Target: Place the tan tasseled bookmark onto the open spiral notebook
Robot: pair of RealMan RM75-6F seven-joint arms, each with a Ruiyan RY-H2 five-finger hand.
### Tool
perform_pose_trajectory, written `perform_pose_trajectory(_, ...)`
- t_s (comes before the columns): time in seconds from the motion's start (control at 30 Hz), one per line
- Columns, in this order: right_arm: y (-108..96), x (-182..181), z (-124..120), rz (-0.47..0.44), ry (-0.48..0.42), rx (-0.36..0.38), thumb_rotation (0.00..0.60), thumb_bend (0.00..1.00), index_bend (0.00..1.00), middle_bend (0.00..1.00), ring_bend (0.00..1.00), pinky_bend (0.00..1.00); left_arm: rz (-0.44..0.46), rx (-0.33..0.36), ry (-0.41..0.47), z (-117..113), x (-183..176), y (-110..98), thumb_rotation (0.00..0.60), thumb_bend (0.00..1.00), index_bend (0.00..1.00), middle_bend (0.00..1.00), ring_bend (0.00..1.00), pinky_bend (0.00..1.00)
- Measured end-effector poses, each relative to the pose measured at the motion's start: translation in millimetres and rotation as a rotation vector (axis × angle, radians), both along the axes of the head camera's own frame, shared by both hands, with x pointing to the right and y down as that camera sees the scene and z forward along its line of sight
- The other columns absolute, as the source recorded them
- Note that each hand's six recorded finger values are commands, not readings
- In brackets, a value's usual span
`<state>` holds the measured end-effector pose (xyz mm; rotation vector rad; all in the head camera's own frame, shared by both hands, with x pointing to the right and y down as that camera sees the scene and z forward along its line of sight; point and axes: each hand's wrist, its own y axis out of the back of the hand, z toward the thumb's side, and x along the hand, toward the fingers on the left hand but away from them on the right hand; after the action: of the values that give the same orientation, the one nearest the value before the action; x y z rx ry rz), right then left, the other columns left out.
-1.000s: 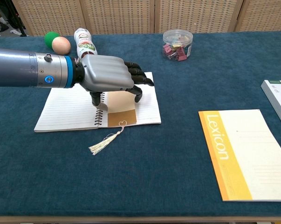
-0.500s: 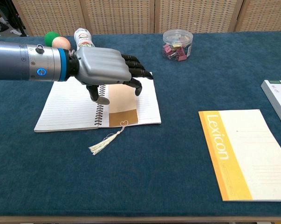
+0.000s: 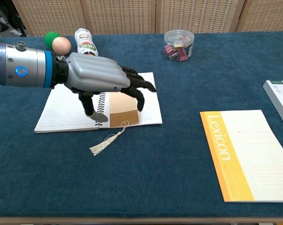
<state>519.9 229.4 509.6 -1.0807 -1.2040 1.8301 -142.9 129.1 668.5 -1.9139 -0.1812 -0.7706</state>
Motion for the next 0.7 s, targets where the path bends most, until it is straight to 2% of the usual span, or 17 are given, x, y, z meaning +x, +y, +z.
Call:
perform_pose_trajectory(0.23, 0, 0, 0, 0.001, -0.001, -0.001, 0.600, 0.00, 0.00, 0.00, 0.00, 0.00, -0.012, -0.040, -0.038, 7, -7, 7, 0.600, 0.30, 0.27, 0.00, 0.00, 0.03)
perform_pose_trajectory(0.7, 0, 0, 1, 0.001, -0.003, -0.005, 0.600, 0.00, 0.00, 0.00, 0.00, 0.00, -0.009, -0.012, -0.050, 14, -4, 4, 0.600, 0.30, 0.27, 0.00, 0.00, 0.03)
